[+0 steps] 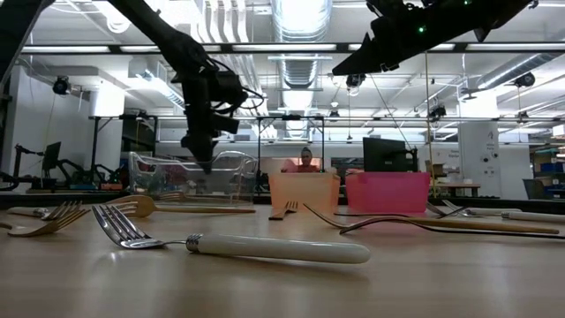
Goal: Sort silverware by color (type)
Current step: Put the gold fork into the transparent bin
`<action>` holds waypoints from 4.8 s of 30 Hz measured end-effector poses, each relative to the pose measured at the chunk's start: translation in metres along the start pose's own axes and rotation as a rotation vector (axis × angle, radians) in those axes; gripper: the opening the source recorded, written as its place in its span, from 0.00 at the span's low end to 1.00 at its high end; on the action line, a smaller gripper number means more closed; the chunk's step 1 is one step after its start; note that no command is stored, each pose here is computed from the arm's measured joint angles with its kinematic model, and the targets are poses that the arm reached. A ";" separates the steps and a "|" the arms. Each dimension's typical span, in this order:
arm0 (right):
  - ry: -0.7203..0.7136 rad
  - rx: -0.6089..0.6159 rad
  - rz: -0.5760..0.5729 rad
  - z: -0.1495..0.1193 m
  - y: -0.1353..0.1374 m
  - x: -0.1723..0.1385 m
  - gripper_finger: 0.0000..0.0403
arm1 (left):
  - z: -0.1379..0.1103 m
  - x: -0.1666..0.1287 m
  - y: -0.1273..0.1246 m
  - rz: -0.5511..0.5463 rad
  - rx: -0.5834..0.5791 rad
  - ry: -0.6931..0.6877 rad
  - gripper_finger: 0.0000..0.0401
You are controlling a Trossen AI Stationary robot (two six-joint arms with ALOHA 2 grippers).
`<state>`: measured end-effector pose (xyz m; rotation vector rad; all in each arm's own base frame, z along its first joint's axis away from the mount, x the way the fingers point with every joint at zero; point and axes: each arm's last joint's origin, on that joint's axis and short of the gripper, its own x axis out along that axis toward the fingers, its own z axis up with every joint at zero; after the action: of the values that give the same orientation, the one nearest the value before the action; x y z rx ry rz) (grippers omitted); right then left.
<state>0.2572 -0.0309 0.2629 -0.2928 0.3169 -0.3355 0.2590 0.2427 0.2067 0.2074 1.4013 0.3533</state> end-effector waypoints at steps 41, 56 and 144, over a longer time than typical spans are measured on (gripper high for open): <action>0.005 0.000 -0.009 -0.001 -0.002 0.001 0.13 | -0.016 0.052 0.014 -0.051 -0.065 0.085 0.10; 0.016 0.002 -0.014 -0.002 -0.004 0.001 0.13 | -0.011 0.058 0.018 -0.013 -0.105 0.048 0.09; 0.028 -0.004 -0.011 -0.003 -0.004 0.001 0.13 | -0.023 0.058 0.001 -0.277 -0.124 0.167 0.01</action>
<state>0.2560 -0.0354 0.2607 -0.2940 0.3436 -0.3496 0.2439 0.2625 0.1500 -0.1200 1.5442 0.2302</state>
